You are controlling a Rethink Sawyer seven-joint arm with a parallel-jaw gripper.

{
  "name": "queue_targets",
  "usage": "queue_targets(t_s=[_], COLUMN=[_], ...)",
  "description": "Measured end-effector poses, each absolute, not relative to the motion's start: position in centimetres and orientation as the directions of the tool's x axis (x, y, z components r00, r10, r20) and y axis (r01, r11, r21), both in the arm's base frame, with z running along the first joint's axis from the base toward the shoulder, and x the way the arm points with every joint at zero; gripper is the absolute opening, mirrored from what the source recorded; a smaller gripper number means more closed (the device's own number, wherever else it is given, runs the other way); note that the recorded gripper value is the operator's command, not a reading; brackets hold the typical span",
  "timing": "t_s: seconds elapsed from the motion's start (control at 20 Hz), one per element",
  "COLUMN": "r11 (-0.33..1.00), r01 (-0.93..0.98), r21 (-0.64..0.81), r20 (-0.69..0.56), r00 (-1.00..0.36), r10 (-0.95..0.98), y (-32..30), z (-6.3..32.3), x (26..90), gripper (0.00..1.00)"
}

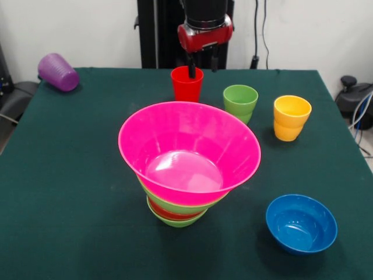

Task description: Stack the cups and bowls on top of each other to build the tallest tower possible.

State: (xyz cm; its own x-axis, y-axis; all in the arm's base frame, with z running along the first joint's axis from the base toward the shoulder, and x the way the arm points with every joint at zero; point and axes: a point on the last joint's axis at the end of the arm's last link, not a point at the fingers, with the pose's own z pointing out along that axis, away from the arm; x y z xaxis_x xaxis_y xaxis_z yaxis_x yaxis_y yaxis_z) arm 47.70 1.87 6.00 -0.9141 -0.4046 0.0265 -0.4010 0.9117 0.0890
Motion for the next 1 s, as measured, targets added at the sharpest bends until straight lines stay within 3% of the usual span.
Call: queue_targets(t_s=[1.0], r11=[0.899], r01=[-0.432], r21=[0.073], r20=[0.057], r00=[-0.898], r10=[-0.436], y=[1.1], z=[4.6], x=[46.4], gripper=[1.0])
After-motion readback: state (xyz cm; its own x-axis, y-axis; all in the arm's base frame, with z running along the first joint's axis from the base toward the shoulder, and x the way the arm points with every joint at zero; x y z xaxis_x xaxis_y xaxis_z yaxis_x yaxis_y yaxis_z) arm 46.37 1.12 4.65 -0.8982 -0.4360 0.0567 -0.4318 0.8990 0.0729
